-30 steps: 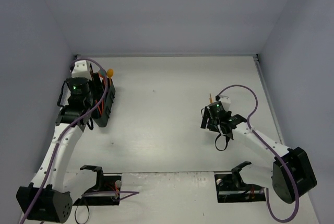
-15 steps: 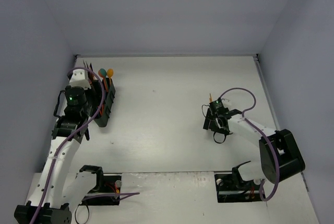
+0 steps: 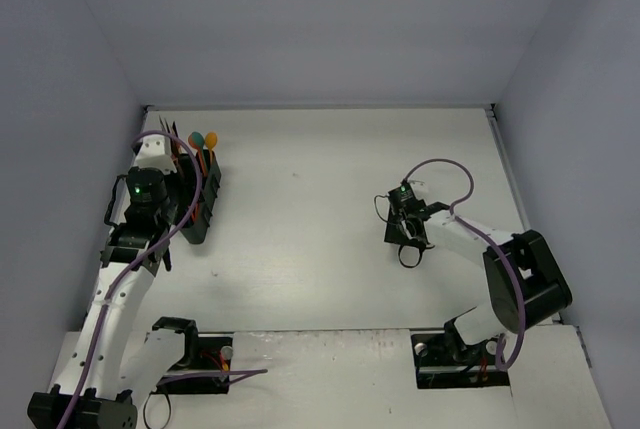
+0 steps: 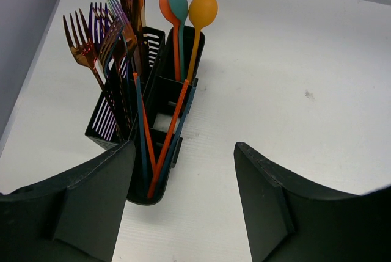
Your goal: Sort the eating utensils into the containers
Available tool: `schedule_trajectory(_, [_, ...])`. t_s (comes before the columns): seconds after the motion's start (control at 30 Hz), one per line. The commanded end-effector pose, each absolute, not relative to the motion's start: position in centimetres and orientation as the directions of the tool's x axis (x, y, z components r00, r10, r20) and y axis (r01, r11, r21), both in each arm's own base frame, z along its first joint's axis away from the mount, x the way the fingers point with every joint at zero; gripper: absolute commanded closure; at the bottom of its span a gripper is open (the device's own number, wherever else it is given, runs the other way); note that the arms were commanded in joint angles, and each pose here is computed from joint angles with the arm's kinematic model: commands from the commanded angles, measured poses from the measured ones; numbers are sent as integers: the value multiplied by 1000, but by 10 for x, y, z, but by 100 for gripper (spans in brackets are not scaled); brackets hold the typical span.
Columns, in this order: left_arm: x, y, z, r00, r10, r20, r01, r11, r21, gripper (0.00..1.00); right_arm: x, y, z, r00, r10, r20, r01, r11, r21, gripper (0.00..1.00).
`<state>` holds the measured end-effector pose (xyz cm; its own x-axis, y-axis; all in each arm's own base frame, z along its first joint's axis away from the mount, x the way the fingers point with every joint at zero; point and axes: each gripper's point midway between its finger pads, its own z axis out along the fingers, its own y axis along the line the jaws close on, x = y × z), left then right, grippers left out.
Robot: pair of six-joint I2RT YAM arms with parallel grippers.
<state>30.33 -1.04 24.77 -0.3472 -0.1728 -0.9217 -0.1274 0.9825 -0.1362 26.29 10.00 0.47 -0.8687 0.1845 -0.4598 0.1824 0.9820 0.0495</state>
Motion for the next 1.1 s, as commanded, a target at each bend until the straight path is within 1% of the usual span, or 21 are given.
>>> schedule_trajectory(0.0, [309, -12, 263, -292, -201, -935, -118, 978, -173, 38, 255, 115, -11, -902, 158, -402, 149, 987, 55, 63])
schedule_trajectory(0.3, [309, -15, 261, -297, -211, -931, -108, 976, -187, 37, 270, 105, -24, -901, 155, -405, 181, 983, -27, 66])
schedule_trajectory(0.33, [308, -16, 261, -299, -213, -930, -107, 976, -189, 38, 271, 105, -25, -902, 154, -403, 183, 982, -36, 67])
schedule_trajectory(0.43, [308, -20, 260, -303, -227, -926, -91, 974, -209, 38, 274, 103, -29, -905, 145, -399, 181, 982, -56, 75])
schedule_trajectory(0.57, [306, -33, 262, -312, -281, -908, -56, 959, -278, 38, 281, 109, -28, -906, 129, -404, 164, 985, -53, 92])
schedule_trajectory(0.6, [305, -41, 264, -320, -297, -899, -16, 951, -309, 37, 283, 112, -26, -906, 118, -407, 150, 988, -48, 96])
schedule_trajectory(0.67, [303, -56, 268, -338, -342, -877, 30, 927, -373, 37, 292, 130, -17, -899, 83, -430, 98, 995, -13, 100])
schedule_trajectory(0.8, [297, -82, 275, -388, -424, -819, 106, 861, -497, 35, 301, 178, 7, -870, 0, -493, -33, 998, 59, 100])
schedule_trajectory(0.93, [290, -108, 283, -450, -470, -759, 165, 792, -588, 30, 298, 251, 49, -789, -112, -604, -247, 958, 145, 100])
schedule_trajectory(1.07, [286, -129, 292, -467, -474, -746, 208, 761, -614, 26, 281, 314, 110, -663, -128, -738, -422, 878, 226, 100])
